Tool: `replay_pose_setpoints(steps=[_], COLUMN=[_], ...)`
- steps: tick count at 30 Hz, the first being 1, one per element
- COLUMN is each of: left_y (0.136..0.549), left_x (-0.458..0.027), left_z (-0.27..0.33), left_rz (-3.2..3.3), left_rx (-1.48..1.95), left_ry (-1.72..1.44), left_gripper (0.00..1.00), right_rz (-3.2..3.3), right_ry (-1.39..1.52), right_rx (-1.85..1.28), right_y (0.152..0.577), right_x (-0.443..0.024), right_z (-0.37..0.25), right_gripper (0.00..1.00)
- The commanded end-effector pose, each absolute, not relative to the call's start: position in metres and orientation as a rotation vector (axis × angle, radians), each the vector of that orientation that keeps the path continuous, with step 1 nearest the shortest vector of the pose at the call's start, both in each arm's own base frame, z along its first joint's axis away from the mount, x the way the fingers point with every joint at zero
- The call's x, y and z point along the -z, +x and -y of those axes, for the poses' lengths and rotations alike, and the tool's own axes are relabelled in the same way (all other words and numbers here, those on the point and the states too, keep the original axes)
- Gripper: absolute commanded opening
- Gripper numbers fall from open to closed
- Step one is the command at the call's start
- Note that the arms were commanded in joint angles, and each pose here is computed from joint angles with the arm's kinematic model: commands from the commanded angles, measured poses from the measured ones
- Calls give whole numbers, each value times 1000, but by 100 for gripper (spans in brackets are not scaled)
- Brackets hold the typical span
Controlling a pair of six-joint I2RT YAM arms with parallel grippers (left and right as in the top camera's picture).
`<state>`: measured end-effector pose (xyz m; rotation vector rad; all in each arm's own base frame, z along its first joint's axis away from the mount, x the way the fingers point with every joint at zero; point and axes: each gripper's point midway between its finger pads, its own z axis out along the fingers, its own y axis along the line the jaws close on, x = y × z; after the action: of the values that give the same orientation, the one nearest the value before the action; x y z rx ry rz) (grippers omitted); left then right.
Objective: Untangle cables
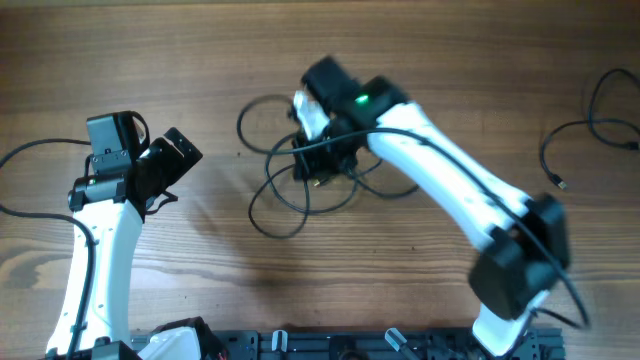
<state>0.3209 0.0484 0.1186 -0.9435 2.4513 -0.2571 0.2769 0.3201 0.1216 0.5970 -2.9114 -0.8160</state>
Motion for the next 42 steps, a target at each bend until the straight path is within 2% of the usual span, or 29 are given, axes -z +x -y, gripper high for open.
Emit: replay_pose_setpoints(steps=[1,7,10,15,17,21,25,28,34,38,42], left_y=[323,323,323,323,322,327,320,311,295,285,270], left_x=[-119,-120,-119,-119,-119,-126,-140,-143,-137,-112,-82], left_z=[-52,-52,-52,-52,-51,-10,58,103,191,232,274], left_rz=[-2452,-2452,-2452,-2452,-2454,-2522,-2548,-2573,-2558,-2549,-2499], left_rx=[238,237,238,237,241,491,795,865,799,611,588], left_ry=[-931,-931,-931,-931,-931,-653,-278,-83,291,505,795], left_gripper=[100,100,100,100,100,98,93,92,84,83,81], right_rz=[3091,3286,3320,3017,2951,3067,3356,3429,3409,3413,3407], right_ry=[769,653,558,716,766,645,265,142,107,121,119], right_rx=[1292,1623,1833,2396,2502,2465,2114,1929,1869,1861,1847], right_y=[294,302,309,295,294,312,347,362,375,375,373], right_x=[-314,-425,-464,-545,-565,-557,-502,-472,-453,-452,-449], right_z=[-299,-236,-209,-178,-162,-139,-120,-111,-110,-110,-110], right_gripper=[4,4,4,4,4,4,4,4,4,4,4])
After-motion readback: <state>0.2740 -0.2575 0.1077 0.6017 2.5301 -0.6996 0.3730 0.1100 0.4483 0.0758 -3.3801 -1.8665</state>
